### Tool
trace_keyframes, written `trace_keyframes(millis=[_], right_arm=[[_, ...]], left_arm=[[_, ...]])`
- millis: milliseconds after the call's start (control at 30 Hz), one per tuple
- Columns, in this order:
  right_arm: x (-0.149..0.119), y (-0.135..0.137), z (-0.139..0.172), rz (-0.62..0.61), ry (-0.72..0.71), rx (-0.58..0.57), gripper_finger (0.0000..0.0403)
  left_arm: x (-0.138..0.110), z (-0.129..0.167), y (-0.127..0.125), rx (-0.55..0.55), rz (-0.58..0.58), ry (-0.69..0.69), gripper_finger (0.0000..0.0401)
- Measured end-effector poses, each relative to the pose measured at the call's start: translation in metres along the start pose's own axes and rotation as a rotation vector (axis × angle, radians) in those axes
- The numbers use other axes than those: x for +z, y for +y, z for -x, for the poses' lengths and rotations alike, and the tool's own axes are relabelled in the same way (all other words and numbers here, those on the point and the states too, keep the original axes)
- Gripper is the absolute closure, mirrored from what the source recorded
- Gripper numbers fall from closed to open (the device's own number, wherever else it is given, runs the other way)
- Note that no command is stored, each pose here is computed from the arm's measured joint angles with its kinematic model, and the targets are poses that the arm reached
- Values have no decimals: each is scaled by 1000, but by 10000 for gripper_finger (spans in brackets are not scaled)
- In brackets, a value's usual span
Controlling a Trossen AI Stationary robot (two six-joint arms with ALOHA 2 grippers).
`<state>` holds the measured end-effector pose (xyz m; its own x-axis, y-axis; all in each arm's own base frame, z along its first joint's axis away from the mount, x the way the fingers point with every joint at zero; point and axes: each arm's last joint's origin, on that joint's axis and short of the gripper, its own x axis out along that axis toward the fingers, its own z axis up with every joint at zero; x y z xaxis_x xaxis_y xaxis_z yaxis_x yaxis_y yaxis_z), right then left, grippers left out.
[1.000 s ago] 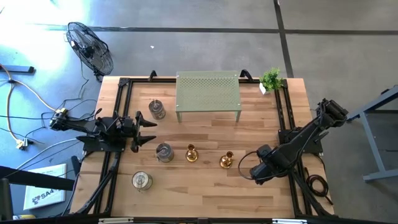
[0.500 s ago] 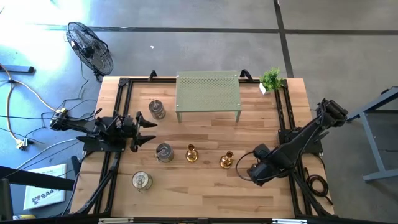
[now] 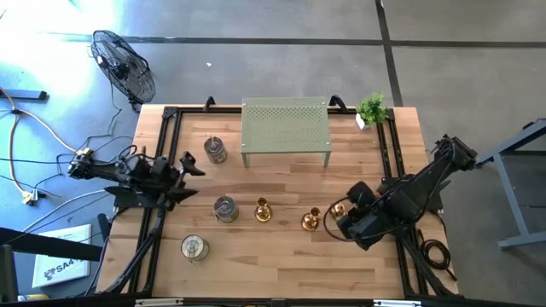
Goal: Pick & Place candle stick holders
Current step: Put the right gold candle holder on the shelf
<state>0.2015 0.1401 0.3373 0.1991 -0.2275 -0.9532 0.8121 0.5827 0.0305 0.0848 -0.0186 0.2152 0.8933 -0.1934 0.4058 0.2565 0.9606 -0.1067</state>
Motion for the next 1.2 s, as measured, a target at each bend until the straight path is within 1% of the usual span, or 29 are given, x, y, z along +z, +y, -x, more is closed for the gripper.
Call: trace_keyframes(millis=[67, 200, 333, 433, 500, 600, 733, 833, 933, 1033, 1133, 1200], right_arm=[[8, 0, 1, 22, -10, 1, 291], [24, -1, 0, 60, -20, -4, 291], [42, -4, -6, 90, -19, -29, 291], [57, -7, -11, 122, -23, -51, 291], [67, -10, -14, 147, -25, -67, 291], [82, -15, -15, 183, -29, -77, 291], [102, -15, -5, 241, -88, -17, 291], [110, -13, 8, 292, -135, 49, 291], [113, -9, 21, 357, -184, 112, 291], [111, -3, 28, 441, -226, 168, 291], [109, 3, 31, 499, -264, 206, 291], [107, 5, 32, 527, -292, 203, 291]], left_arm=[[5, 0, -1, -19, -45, -26, 123], [19, -4, -1, 32, -139, -40, 123], [35, -16, -2, 63, -224, -8, 123], [45, -33, -3, 67, -263, 42, 123], [49, -49, -4, 66, -276, 101, 123], [52, -78, -4, 73, -286, 253, 123], [51, -120, -2, 117, -341, 494, 123], [52, -151, -1, 140, -416, 617, 123], [54, -178, -1, 127, -483, 693, 123], [59, -204, -1, 121, -504, 708, 123], [67, -227, 3, 134, -493, 707, 123], [73, -240, 7, 137, -432, 710, 123]])
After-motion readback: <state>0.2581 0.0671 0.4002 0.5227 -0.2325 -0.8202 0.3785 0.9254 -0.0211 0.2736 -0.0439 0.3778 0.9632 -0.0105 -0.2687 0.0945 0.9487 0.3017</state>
